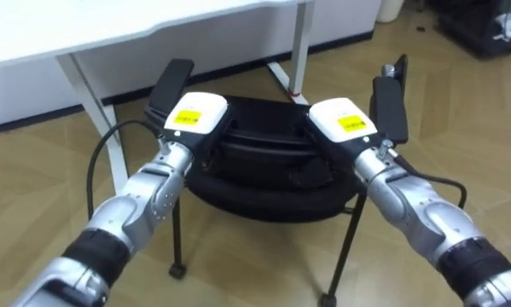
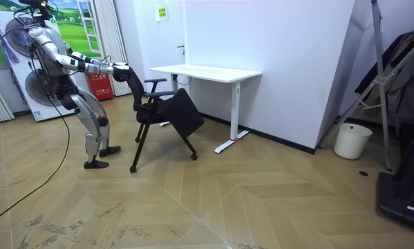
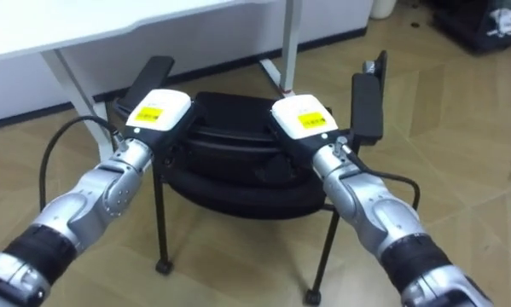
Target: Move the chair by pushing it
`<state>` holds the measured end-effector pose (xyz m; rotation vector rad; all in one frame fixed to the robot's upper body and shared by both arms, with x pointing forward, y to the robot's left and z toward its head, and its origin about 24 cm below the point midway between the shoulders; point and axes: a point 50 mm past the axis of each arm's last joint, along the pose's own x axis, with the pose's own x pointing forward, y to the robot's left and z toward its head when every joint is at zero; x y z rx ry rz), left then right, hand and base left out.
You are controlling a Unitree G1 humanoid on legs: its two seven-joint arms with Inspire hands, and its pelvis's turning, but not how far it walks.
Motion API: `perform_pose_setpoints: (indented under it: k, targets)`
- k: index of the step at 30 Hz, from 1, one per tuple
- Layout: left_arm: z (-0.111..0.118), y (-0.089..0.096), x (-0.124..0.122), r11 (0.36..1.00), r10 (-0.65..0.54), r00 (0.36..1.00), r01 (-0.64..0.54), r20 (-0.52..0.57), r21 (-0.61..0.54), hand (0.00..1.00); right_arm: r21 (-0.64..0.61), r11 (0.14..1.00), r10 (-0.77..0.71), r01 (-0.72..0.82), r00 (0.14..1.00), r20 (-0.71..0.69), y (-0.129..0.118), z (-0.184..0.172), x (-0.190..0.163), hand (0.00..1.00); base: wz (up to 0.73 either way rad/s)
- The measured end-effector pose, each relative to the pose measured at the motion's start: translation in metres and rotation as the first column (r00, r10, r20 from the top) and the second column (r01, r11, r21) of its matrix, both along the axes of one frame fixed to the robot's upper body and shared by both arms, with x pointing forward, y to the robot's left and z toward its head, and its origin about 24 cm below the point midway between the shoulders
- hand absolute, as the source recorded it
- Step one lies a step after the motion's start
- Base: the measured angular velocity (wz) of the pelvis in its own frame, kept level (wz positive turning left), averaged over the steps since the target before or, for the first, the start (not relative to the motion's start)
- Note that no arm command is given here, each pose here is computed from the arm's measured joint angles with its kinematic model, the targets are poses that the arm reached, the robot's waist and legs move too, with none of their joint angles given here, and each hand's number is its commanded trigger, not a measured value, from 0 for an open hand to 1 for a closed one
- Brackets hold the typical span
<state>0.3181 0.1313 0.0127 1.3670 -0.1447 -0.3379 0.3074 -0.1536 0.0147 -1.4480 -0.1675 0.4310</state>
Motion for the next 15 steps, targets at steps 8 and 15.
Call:
perform_pose_setpoints:
  k: [8, 15]
  targets:
    - [0.011, 0.000, 0.002, 1.000, 0.002, 0.999, -0.002, 0.043, 0.005, 1.00, 0.008, 1.000, -0.002, 0.002, 0.999, 0.039, 0.000, 0.007, 0.002, 1.00, -0.05]
    - [0.013, 0.002, 0.002, 1.000, -0.002, 0.999, 0.002, 0.037, 0.022, 1.00, 0.023, 1.000, -0.008, 0.007, 0.999, 0.038, 0.003, 0.005, 0.001, 1.00, -0.05]
